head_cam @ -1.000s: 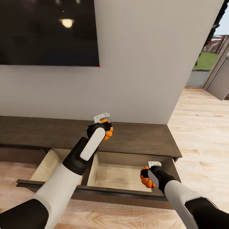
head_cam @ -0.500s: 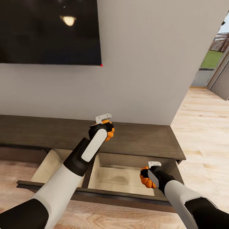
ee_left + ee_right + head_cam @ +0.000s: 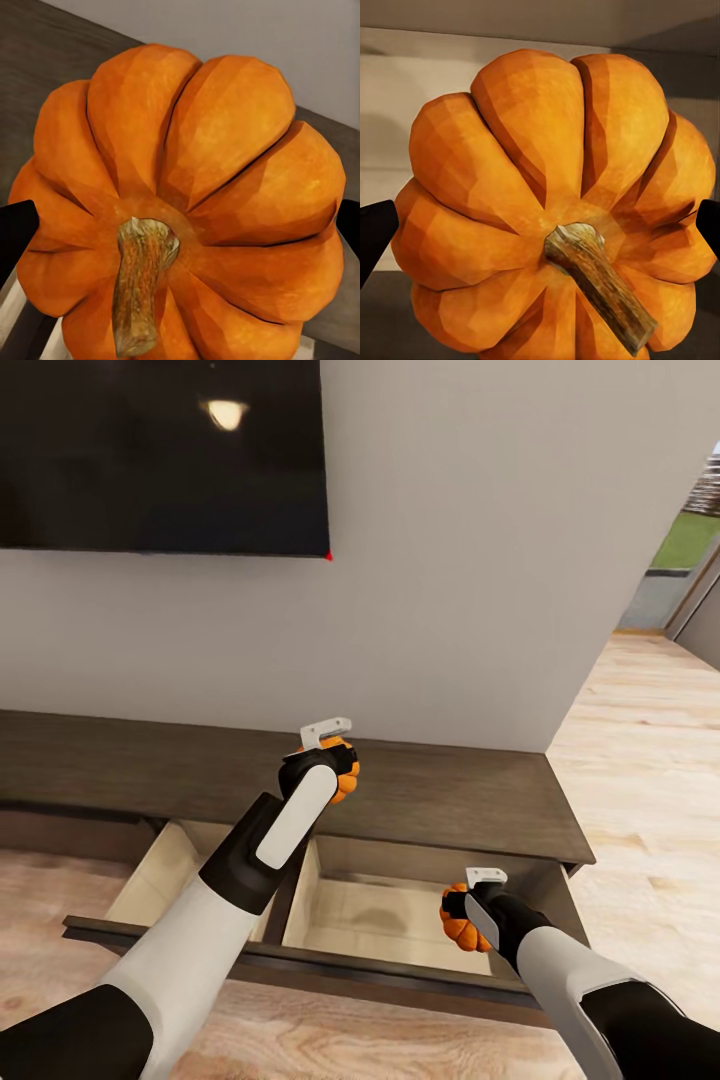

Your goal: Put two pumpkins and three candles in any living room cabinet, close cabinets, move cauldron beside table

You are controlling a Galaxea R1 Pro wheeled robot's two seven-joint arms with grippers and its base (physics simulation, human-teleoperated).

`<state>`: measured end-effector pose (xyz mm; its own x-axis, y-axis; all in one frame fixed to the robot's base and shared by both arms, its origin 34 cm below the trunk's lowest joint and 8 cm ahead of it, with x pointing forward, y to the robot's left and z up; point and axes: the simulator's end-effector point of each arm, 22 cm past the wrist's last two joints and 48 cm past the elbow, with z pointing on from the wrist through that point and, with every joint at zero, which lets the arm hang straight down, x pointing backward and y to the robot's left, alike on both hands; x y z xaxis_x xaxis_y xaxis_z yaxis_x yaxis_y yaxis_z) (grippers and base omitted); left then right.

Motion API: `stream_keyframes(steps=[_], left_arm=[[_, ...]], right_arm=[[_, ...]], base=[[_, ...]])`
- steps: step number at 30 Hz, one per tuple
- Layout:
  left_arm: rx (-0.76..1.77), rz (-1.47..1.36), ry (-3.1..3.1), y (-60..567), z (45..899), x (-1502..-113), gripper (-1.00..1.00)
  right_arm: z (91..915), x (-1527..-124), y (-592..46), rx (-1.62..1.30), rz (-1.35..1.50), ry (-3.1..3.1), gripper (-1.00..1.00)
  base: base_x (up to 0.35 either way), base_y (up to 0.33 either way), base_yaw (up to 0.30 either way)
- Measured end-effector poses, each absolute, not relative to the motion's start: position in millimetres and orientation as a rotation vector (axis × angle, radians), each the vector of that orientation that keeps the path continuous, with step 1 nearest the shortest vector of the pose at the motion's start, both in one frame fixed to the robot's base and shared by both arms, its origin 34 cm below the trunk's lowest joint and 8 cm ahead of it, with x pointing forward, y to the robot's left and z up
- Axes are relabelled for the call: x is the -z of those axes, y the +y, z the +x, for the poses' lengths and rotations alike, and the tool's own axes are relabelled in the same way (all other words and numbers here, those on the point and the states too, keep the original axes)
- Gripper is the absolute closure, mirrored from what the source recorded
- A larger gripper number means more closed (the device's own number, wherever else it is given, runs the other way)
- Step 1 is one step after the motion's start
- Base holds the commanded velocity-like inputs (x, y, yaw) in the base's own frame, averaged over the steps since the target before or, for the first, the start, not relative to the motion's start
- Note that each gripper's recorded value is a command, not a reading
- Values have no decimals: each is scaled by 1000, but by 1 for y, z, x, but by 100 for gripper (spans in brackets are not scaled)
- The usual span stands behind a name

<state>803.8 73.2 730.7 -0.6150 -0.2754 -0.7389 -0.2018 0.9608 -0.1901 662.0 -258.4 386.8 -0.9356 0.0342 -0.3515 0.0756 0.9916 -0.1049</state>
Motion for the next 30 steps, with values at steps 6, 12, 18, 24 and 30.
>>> stream_keyframes(steps=[6,12,18,24,30], left_arm=[[111,-334,2254,73,804,-729,100],[110,-334,2258,73,804,-726,100],[111,-335,2260,73,804,-725,100],[110,-334,2264,73,804,-722,100],[108,-334,2273,73,805,-716,100]], right_arm=[[661,-386,-256,164,78,2782,100],[670,-389,-253,157,72,2763,100],[675,-393,-255,153,76,2750,100],[674,-390,-255,154,76,2754,100],[671,-385,-255,155,75,2763,100]], base=[[0,0,1],[0,0,0],[0,0,0],[0,0,0],[0,0,0]])
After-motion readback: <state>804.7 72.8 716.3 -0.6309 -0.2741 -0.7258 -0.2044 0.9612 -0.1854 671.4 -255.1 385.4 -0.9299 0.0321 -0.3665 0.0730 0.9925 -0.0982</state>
